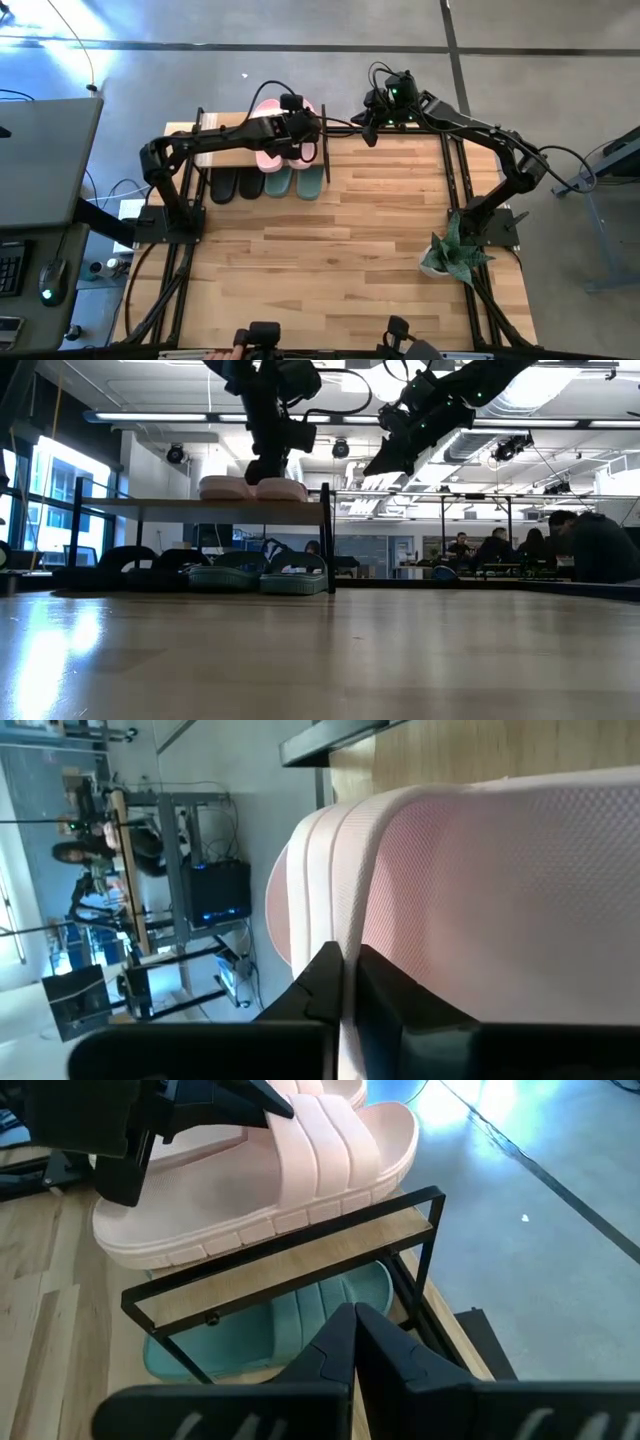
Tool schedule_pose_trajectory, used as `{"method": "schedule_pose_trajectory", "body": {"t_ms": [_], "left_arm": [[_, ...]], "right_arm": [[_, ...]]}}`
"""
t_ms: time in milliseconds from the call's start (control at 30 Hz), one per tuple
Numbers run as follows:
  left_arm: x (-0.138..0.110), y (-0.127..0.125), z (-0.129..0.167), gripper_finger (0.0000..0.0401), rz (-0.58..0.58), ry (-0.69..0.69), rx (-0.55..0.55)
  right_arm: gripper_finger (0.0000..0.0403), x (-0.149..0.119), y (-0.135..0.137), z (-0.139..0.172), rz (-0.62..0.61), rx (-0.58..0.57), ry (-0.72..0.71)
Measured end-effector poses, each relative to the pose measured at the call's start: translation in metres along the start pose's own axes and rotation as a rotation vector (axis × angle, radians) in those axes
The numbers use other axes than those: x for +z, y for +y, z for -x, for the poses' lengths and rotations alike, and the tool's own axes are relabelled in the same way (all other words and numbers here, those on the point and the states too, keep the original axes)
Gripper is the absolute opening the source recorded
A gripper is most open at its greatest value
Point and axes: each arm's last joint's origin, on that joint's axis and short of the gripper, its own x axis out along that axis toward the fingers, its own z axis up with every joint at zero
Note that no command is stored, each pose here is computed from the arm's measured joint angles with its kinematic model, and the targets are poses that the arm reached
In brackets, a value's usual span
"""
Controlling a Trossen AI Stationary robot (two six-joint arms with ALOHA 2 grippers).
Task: Pick and place slides into the shelf
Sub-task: Adjust the slides
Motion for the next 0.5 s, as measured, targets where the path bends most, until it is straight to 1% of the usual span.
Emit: {"method": "schedule_pose_trajectory", "body": {"t_ms": [500], "left_arm": [[0.0016,-0.0052,0.0050,0.0003,-0.023,0.003,-0.012]], "right_arm": [[0.0000,0.0000,0.0000,0.0000,-0.004,0.000,0.000]]}}
